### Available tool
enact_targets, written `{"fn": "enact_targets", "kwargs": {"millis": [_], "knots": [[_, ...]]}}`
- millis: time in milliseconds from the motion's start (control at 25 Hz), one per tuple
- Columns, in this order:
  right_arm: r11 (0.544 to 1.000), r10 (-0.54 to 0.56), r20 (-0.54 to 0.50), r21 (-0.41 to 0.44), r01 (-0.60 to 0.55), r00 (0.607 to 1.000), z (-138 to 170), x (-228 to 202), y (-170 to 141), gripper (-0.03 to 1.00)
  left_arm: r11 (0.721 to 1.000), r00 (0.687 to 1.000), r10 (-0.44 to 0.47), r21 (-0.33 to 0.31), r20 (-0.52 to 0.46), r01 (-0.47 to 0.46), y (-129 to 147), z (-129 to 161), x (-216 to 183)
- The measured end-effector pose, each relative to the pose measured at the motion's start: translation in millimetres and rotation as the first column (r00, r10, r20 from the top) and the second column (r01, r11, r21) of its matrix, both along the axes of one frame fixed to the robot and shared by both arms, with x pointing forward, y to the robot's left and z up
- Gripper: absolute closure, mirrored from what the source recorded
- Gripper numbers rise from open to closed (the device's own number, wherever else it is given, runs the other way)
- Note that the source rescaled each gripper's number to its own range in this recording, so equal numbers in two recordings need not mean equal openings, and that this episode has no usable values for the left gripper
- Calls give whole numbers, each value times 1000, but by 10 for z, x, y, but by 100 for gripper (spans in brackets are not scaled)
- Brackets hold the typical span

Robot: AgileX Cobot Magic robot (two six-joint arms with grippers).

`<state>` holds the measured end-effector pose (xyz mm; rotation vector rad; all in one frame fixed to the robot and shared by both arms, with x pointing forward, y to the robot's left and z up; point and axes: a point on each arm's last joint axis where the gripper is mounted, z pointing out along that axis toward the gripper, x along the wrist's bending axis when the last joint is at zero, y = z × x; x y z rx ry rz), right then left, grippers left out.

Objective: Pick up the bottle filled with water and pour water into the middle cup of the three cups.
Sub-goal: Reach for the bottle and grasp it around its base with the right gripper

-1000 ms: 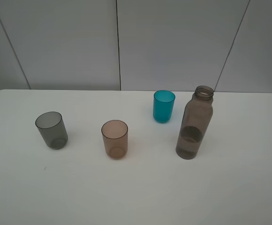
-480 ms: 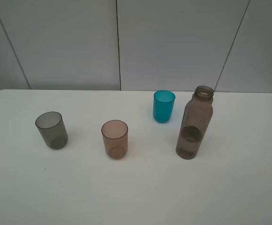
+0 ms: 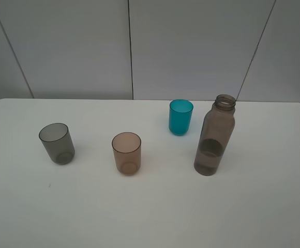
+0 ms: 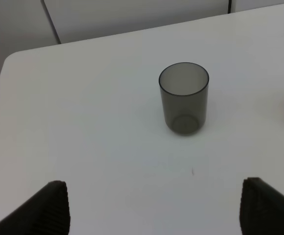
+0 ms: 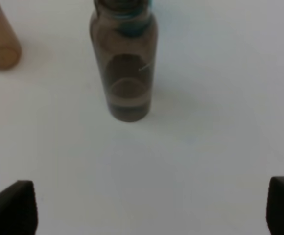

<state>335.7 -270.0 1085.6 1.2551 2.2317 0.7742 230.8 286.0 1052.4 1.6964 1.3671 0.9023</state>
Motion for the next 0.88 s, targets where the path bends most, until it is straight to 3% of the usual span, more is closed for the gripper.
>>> {"fn": "enact_targets", "kwargs": {"millis": [320, 600, 880], "knots": [[994, 112, -114, 1, -113, 987, -238, 469, 278, -3, 1000, 1000, 0, 0, 0, 0, 0, 0, 0], [996, 77, -168, 50, -70, 983, -605, 680, 378, -3, 1000, 1000, 0, 0, 0, 0, 0, 0, 0], [996, 18, -91, 92, -10, 996, -953, 708, 413, -3, 1000, 1000, 0, 0, 0, 0, 0, 0, 0]]}}
